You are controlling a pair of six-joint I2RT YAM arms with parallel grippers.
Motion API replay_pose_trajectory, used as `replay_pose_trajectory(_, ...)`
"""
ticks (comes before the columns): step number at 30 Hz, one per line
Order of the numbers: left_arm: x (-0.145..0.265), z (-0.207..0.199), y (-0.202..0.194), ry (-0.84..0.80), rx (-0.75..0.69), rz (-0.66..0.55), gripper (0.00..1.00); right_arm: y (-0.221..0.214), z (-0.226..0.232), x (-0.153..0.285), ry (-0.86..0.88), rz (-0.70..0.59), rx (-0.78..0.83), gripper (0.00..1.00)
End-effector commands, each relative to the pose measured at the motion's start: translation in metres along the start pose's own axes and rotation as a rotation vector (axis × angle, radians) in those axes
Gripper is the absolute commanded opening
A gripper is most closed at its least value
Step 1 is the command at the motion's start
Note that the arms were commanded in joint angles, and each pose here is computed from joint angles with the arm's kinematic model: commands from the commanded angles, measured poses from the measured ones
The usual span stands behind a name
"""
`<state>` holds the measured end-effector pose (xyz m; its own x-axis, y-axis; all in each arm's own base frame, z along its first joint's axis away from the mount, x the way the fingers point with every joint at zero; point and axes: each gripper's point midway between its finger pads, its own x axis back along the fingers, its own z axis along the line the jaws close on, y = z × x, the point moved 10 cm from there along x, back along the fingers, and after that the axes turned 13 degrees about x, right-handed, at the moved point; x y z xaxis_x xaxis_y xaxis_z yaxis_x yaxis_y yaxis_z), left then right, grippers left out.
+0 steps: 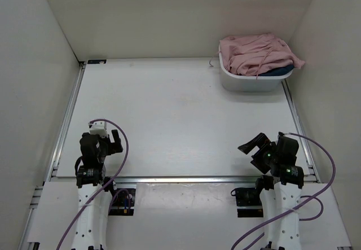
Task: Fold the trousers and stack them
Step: Grab the trousers from the pile
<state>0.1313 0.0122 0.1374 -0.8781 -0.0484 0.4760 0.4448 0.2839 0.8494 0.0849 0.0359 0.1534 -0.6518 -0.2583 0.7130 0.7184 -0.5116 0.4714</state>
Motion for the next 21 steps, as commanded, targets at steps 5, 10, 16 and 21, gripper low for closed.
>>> replay_pose_trajectory(5,0.000,-0.001,0.000,-0.015,0.002,-0.005,1.00,-0.002,-0.002,-0.001,-0.022,0.022,-0.016,0.99)
replay_pose_trajectory(10,0.000,-0.001,0.000,-0.015,0.002,-0.005,1.00,-0.001,-0.002,-0.002,-0.013,0.029,0.003,0.99)
replay_pose_trajectory(16,0.001,-0.001,0.001,-0.018,0.001,-0.014,1.00,0.011,0.004,-0.001,0.035,-0.034,0.062,0.99)
replay_pose_trajectory(21,0.007,-0.006,0.015,-0.036,-0.002,-0.041,1.00,0.118,0.052,0.038,-0.041,-0.301,0.218,0.99)
